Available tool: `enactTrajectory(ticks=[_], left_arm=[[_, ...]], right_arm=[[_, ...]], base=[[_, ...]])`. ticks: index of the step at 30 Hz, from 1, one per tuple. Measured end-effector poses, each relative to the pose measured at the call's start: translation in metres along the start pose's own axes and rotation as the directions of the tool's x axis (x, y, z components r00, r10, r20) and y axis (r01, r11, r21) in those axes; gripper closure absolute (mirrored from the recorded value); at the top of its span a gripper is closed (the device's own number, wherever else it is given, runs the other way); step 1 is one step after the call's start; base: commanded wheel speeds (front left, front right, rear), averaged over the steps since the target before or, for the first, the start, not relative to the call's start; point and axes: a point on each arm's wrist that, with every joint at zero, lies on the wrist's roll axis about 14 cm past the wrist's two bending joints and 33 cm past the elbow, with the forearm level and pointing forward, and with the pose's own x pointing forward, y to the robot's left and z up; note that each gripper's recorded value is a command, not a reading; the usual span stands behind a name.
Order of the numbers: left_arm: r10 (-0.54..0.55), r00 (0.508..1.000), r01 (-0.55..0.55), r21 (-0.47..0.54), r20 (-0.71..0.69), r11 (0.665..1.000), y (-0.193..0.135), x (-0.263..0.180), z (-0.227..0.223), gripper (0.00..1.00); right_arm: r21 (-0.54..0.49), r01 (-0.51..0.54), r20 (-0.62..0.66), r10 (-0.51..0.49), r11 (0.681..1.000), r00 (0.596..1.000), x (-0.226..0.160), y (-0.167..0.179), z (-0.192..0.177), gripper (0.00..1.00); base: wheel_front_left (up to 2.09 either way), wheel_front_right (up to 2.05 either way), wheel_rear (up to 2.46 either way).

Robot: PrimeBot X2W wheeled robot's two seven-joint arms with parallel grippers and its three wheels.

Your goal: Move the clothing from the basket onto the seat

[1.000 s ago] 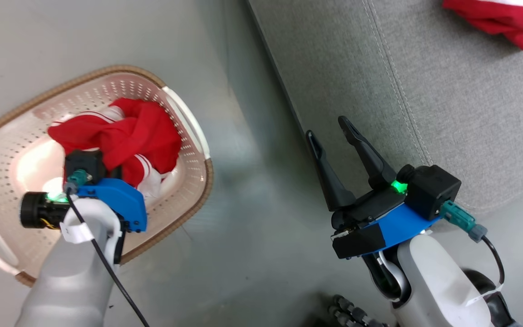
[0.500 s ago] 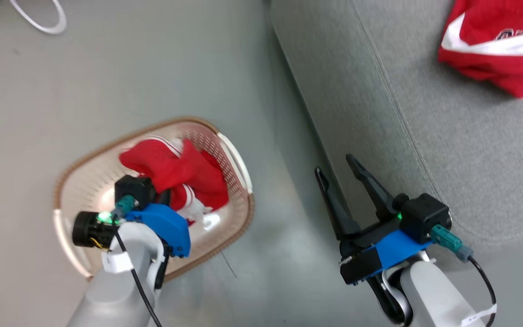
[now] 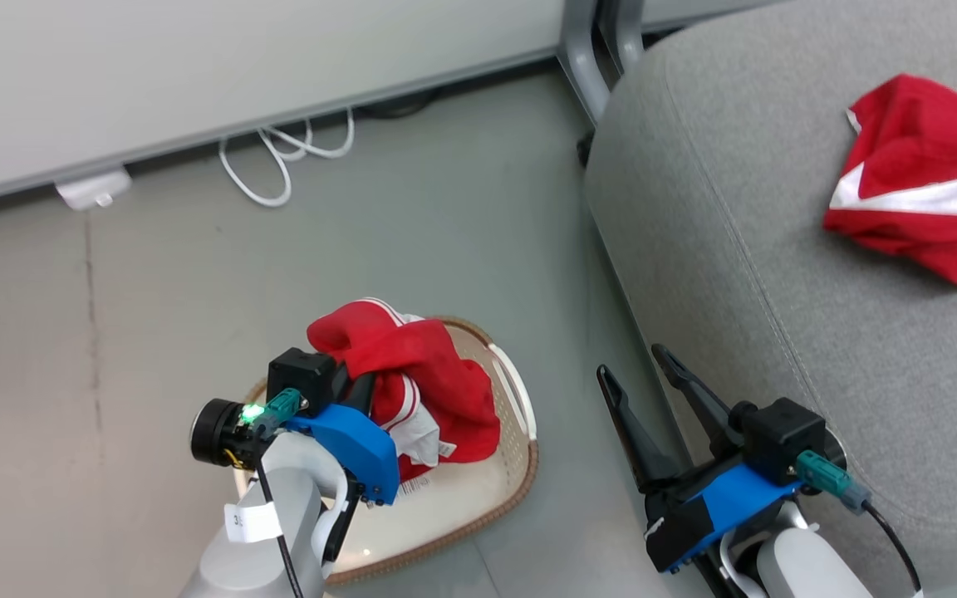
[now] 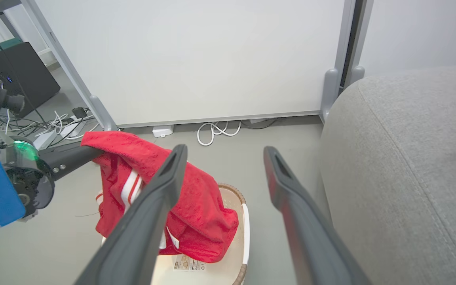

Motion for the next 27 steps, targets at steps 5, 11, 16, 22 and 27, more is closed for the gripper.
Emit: enactTrajectory(ticks=[5,11,16,22,27], left_arm=[[-0.005,0.995,0.002,0.028,0.098,1.0,-0.007,-0.018,0.036,1.0],[-0.033,0.981,0.026,0.04,0.189,0.999,-0.022,-0.037,0.068,1.0],[-0.063,0.966,0.049,0.062,0.251,0.997,-0.034,-0.049,0.093,1.0],[-0.118,0.942,0.093,0.094,0.315,0.991,-0.052,-0.056,0.128,1.0],[-0.142,0.926,0.114,0.102,0.349,0.988,-0.066,-0.059,0.148,1.0]], right_arm=[[-0.009,-0.039,0.029,0.04,0.999,0.999,-0.01,0.017,0.015,0.0],[-0.019,-0.075,0.057,0.076,0.997,0.996,-0.021,0.033,0.028,0.0],[-0.024,-0.1,0.065,0.101,0.995,0.993,-0.027,0.044,0.033,0.0],[-0.027,-0.133,0.066,0.134,0.991,0.989,-0.03,0.057,0.036,0.0],[-0.03,-0.146,0.07,0.148,0.989,0.987,-0.032,0.063,0.039,0.0]], base=[[0.0,0.0,0.0],[0.0,0.0,0.0],[0.0,0.0,0.0],[0.0,0.0,0.0],[0.0,0.0,0.0]])
